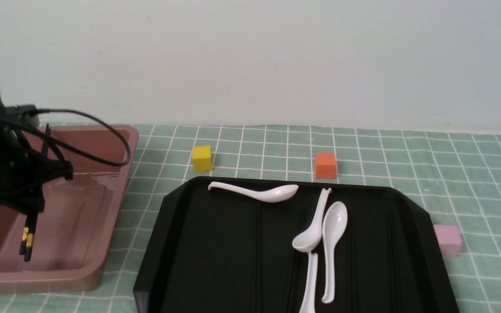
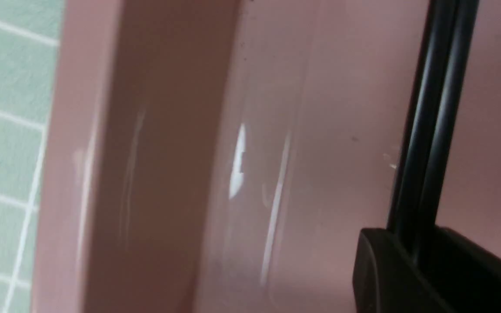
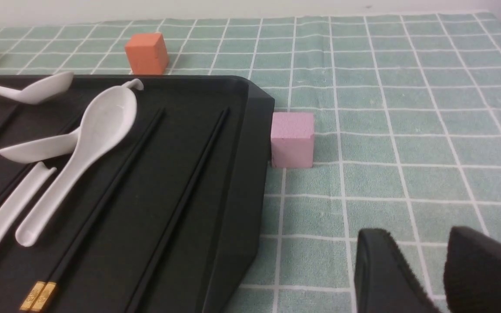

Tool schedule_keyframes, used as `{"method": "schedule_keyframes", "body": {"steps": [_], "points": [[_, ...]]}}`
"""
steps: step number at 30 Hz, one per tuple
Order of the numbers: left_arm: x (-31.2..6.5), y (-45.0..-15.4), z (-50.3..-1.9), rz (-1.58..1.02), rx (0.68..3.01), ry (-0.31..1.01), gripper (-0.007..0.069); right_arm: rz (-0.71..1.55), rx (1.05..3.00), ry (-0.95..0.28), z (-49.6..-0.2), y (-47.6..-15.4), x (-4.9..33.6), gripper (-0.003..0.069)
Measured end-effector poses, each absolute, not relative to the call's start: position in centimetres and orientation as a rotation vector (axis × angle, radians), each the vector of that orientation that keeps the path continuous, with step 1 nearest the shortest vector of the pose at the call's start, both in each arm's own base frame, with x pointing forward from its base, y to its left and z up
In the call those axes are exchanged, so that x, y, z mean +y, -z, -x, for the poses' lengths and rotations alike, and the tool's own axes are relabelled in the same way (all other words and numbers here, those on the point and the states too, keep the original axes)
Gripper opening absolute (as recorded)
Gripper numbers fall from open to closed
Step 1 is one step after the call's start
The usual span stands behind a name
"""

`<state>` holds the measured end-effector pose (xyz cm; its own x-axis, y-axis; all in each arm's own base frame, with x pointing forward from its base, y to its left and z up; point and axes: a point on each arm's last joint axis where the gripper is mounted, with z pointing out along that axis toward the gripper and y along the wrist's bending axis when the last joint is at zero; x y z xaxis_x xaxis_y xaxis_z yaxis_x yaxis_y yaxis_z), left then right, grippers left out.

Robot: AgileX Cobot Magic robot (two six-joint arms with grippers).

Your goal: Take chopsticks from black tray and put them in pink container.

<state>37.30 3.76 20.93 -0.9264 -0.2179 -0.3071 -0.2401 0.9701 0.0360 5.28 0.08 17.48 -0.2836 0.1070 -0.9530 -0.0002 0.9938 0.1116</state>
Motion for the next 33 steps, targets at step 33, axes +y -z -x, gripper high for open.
{"method": "schedule_keyframes", "body": {"steps": [33], "points": [[2.2, -31.9, -30.0, 0.437, 2.790, 0.066, -0.0013, -0.078, 1.857, -0.104, -5.3, -17.5, 0.1, 0.0240]]}}
